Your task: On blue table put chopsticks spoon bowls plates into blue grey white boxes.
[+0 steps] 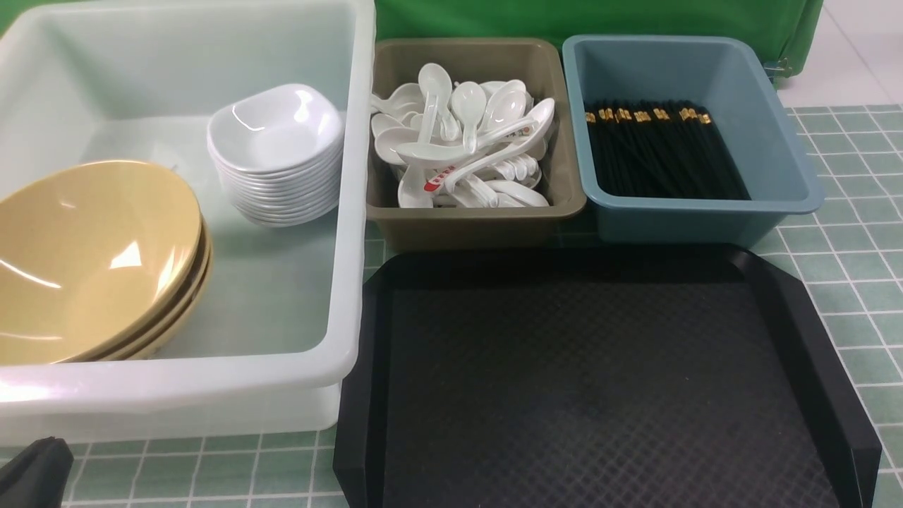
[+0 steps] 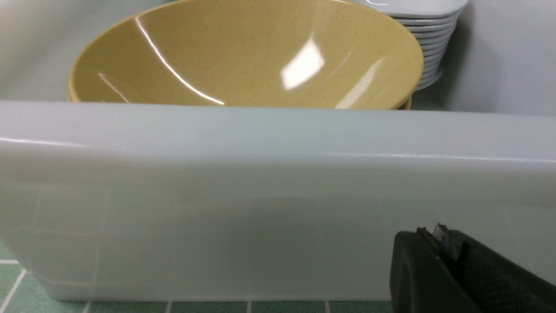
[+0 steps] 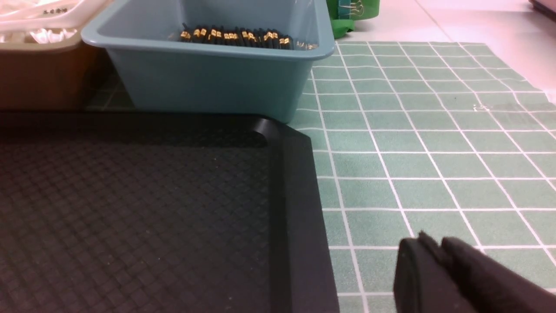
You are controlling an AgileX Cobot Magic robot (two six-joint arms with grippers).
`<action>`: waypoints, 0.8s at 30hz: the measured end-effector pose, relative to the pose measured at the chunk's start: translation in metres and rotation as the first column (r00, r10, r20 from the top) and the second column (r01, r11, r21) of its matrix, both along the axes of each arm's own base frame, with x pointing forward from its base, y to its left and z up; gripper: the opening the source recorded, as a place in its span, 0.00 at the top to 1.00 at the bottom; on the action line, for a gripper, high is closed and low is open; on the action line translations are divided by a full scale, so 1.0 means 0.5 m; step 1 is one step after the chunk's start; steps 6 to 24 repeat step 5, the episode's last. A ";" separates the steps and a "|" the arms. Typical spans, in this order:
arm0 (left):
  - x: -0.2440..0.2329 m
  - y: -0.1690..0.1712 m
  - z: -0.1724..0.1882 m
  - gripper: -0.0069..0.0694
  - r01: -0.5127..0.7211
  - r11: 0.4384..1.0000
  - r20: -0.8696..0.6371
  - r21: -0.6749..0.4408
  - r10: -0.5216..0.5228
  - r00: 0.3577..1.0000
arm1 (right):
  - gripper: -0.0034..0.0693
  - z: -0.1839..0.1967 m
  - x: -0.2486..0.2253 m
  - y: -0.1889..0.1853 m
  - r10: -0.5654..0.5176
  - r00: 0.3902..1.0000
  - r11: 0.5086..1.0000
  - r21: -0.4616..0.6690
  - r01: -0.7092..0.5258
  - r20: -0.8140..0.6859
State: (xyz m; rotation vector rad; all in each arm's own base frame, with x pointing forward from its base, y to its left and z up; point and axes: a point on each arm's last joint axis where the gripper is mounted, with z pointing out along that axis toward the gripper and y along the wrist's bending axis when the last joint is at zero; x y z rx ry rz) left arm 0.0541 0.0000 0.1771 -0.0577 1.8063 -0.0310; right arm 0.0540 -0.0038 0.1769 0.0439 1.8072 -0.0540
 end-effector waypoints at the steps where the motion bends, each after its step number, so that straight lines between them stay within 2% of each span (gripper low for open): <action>1: 0.000 0.000 0.000 0.93 0.000 1.000 0.000 0.000 0.000 1.000 | 0.82 0.000 0.000 0.000 0.000 1.000 1.000 0.000 0.000 0.000; 24: 0.000 0.000 0.000 0.93 0.000 1.000 0.000 0.000 0.000 1.000 | 0.81 0.000 0.000 0.000 0.000 1.000 1.000 0.000 0.000 0.000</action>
